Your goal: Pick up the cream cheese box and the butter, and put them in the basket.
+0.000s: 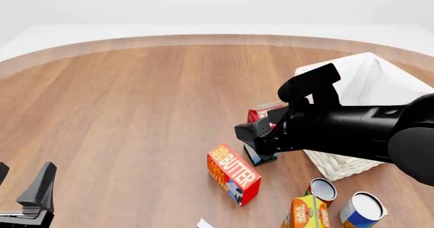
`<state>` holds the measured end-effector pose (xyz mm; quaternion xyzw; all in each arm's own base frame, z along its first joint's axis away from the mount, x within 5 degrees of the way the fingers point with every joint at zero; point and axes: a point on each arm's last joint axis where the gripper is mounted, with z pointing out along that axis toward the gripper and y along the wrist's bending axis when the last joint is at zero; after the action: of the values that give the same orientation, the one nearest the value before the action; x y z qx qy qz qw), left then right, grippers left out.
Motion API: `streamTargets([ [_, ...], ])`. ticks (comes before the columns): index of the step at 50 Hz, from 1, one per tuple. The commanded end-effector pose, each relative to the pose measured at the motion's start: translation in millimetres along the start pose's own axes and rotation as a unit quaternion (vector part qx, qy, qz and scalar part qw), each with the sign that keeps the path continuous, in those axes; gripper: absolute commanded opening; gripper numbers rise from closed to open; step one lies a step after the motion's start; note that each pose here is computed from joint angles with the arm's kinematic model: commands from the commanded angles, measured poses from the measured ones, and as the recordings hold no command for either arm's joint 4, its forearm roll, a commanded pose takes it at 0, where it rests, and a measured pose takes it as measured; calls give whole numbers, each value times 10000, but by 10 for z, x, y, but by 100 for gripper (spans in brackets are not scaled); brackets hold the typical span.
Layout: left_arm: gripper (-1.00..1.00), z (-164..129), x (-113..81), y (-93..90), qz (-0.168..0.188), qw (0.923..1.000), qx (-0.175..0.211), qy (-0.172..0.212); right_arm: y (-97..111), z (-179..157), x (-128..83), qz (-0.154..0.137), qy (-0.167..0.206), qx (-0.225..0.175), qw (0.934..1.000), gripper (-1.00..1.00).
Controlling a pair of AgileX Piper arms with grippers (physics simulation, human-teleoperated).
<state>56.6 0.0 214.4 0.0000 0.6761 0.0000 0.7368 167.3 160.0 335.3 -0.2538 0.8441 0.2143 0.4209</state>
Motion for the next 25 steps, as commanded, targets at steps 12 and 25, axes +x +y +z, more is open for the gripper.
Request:
streamTargets([
  [12,100,0,0,0,0,10000,0,0,-96,83,104,82,51,146,9998,100],
  [25,100,0,0,0,0,10000,0,0,-114,198,207,179,108,154,9997,100],
])
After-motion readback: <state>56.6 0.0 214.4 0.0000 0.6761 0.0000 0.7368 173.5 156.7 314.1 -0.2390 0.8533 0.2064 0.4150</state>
